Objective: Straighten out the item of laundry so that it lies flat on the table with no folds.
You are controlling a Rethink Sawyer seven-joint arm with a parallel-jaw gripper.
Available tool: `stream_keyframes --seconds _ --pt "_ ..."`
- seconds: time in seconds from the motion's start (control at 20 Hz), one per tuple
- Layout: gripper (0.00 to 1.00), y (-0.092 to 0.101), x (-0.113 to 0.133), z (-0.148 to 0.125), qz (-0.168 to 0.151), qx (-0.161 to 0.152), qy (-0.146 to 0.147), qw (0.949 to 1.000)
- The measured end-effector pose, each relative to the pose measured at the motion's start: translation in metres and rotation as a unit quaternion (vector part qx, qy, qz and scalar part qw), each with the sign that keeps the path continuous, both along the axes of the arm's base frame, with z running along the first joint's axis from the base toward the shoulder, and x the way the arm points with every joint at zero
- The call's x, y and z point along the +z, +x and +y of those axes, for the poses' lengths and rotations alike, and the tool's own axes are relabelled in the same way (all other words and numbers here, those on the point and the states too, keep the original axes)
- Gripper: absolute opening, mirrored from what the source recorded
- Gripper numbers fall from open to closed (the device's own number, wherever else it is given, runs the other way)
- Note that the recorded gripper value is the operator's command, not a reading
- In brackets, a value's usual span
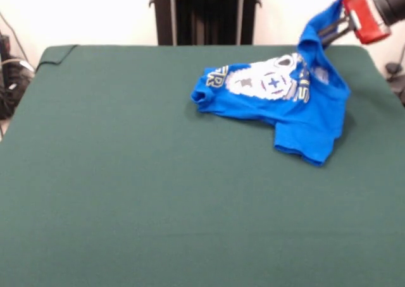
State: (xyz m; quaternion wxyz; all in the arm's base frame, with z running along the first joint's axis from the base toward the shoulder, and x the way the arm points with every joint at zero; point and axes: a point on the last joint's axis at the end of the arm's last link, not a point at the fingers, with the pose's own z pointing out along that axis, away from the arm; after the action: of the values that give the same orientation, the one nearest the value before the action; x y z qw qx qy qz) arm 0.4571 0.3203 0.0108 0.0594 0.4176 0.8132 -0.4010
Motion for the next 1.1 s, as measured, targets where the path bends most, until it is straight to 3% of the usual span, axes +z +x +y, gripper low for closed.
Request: stream_keyframes --seconds 0.05,0.2,0.35,0.4,0.8,1.1 --pt "0.00 0.007 -0.008 -0.002 -0.042 -0.044 0.003 0.9981" --pt "0.00 0.021 -0.020 -0.009 -0.097 -0.071 0.011 0.9926" --pt "0.00 0.034 -0.034 -0.018 -0.140 -0.059 0.023 0.9881" --pt "1.00 0.040 -0.047 -0.021 -0.164 -0.033 0.033 0.9853" --pt "1.00 0.039 -0.062 -0.024 -0.172 -0.019 0.037 0.9842" --pt "1.00 0.050 -0.058 -0.014 -0.173 -0.067 0.081 0.9793"
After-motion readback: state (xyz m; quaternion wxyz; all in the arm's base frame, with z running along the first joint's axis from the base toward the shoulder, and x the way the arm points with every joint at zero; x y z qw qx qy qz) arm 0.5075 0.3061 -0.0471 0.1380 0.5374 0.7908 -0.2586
